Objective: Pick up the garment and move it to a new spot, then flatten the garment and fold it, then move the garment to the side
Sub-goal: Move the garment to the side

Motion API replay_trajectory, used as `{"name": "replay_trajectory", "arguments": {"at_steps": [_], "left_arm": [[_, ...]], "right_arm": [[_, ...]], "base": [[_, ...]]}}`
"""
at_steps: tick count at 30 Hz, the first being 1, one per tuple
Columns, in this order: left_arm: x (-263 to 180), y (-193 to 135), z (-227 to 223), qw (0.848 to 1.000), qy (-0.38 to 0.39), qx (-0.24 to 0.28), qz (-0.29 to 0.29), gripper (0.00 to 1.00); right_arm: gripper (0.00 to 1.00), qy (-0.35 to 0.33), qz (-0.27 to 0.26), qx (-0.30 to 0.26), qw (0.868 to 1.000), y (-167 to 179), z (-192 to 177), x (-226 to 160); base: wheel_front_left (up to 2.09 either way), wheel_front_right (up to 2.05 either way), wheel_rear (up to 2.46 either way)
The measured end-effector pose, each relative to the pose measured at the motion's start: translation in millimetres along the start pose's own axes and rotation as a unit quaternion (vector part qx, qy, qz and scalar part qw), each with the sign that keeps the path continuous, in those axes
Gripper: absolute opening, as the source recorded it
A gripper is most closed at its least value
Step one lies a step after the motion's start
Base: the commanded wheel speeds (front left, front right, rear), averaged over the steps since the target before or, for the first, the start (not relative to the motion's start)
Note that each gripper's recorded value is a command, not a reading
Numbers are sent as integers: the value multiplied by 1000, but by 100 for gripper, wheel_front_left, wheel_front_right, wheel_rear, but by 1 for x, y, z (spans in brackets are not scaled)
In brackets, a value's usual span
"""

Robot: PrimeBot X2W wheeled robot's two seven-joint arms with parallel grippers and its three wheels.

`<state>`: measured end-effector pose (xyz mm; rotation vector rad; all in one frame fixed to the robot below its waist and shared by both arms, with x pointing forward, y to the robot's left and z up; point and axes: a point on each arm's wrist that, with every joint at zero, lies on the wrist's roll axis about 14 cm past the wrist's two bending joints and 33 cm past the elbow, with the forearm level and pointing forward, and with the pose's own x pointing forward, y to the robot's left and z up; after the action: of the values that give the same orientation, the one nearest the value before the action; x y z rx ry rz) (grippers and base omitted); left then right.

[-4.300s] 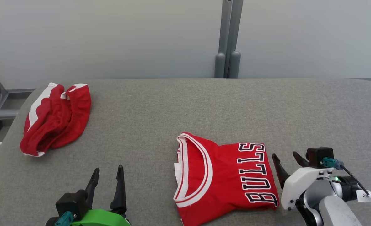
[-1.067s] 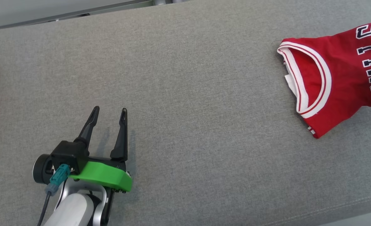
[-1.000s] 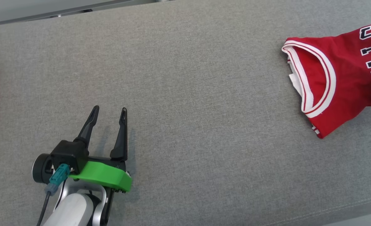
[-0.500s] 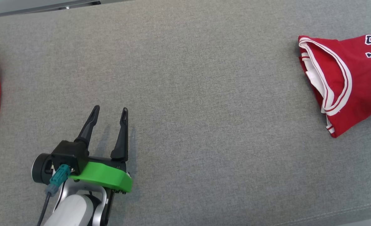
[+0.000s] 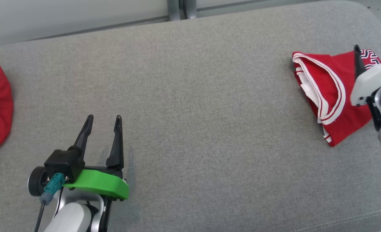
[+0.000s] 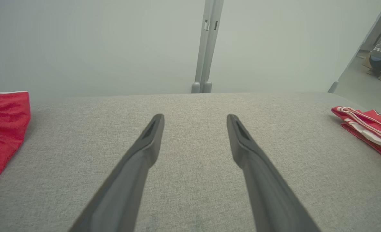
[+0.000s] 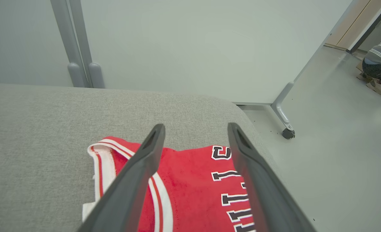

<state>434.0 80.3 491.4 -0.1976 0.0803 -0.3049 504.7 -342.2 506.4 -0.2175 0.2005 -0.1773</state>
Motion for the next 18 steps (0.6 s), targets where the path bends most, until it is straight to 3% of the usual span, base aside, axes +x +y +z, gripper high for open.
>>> {"name": "replay_trajectory", "arguments": {"at_steps": [10,18], "left_arm": [[-32,24,27,998,-40,12,56,100],[-65,43,43,993,-65,15,100,100]], "right_arm": [[100,-100,61,34,992,46,68,-31],[100,-159,103,83,978,77,98,-68]], "base": [[0,0,0],[0,0,0]]}}
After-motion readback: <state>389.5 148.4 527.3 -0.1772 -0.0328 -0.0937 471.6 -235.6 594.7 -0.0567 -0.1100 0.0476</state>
